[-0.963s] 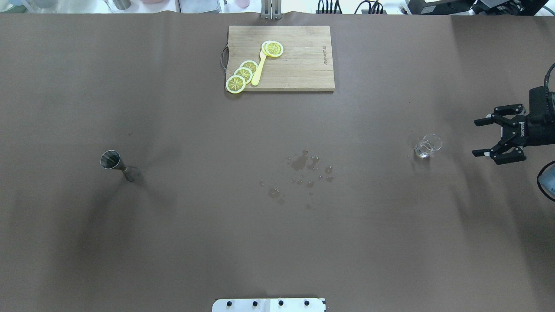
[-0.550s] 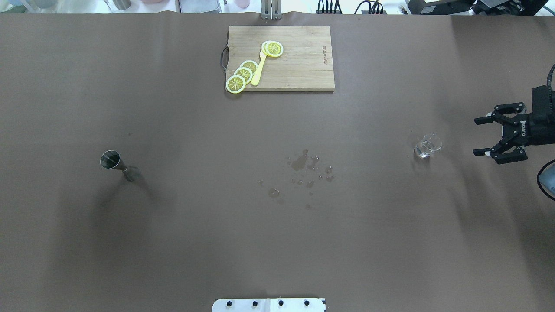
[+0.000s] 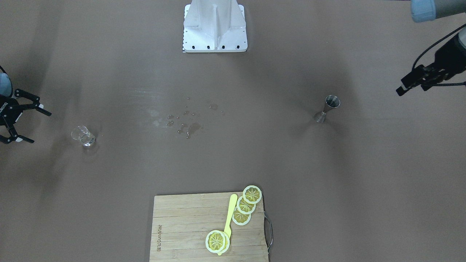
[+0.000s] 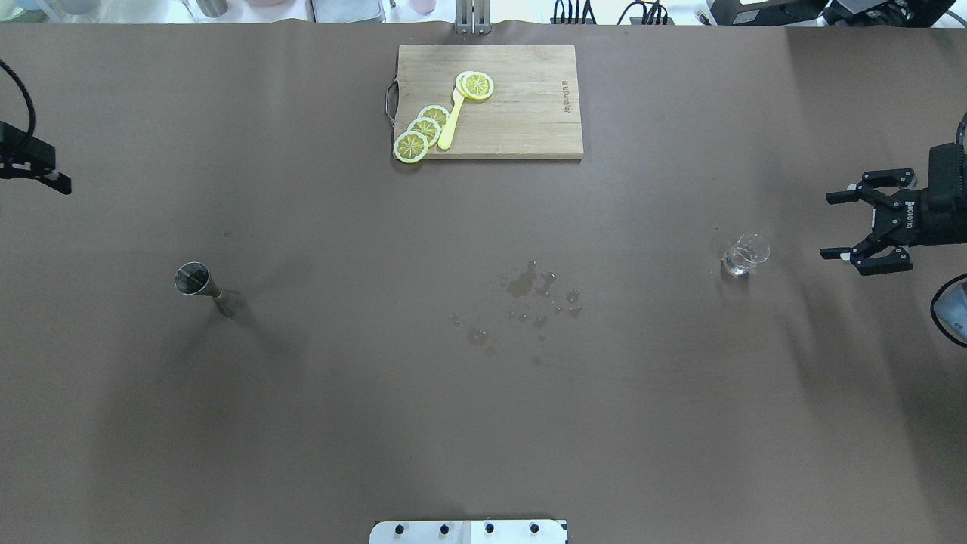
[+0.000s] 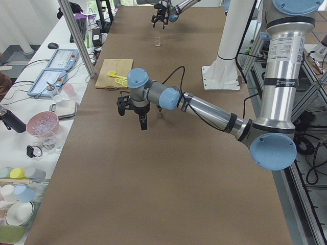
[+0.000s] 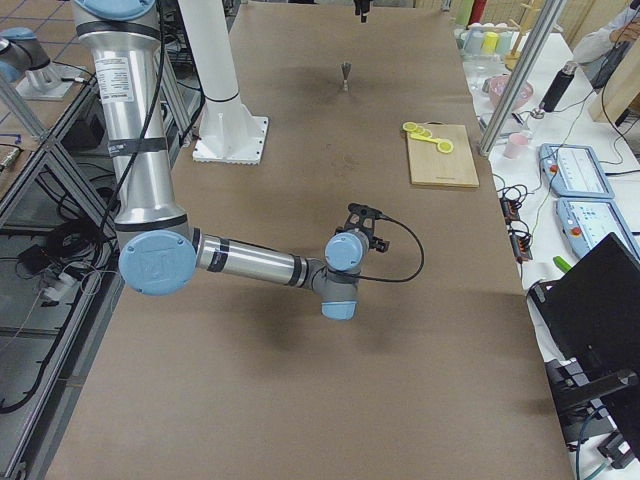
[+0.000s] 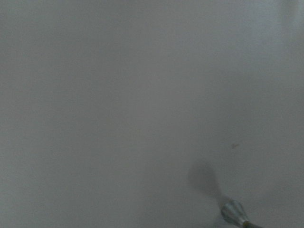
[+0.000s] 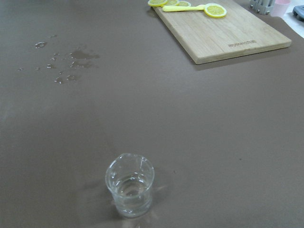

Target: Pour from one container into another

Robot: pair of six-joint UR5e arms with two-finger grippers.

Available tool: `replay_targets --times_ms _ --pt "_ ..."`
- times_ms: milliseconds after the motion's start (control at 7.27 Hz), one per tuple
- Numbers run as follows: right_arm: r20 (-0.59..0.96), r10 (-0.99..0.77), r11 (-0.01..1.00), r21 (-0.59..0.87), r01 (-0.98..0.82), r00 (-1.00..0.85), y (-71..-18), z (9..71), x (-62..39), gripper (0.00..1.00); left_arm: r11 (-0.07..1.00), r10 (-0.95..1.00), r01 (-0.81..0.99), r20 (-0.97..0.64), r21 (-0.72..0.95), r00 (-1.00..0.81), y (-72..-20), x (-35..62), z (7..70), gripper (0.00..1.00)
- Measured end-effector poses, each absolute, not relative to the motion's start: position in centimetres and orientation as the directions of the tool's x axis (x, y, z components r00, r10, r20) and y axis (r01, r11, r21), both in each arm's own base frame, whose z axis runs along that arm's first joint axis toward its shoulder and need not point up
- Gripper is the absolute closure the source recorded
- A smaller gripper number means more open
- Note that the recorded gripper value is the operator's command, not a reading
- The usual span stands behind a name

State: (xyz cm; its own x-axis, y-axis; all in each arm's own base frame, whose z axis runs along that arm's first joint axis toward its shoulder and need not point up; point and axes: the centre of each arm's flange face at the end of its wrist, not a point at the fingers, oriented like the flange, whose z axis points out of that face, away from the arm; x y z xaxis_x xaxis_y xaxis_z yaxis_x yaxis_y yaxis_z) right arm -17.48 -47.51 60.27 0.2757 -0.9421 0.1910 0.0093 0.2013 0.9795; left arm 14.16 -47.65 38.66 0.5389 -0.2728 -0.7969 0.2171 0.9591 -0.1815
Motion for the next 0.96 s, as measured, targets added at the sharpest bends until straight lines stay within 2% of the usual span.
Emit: replay_targets --times_ms 413,963 --pt "0.182 -0.943 0.194 0.981 0.017 0.28 -46.2 60.4 -21.5 0.01 0.943 -0.302 0.266 -0.843 -0.198 0.444 -44.4 20.3 35.0 0.01" --pt "0.182 -0.958 0.193 0.981 0.029 0.219 -44.8 60.4 -24.7 0.03 0.929 -0.229 0.367 -0.851 -0.046 0.473 -37.2 26.0 31.7 0.01"
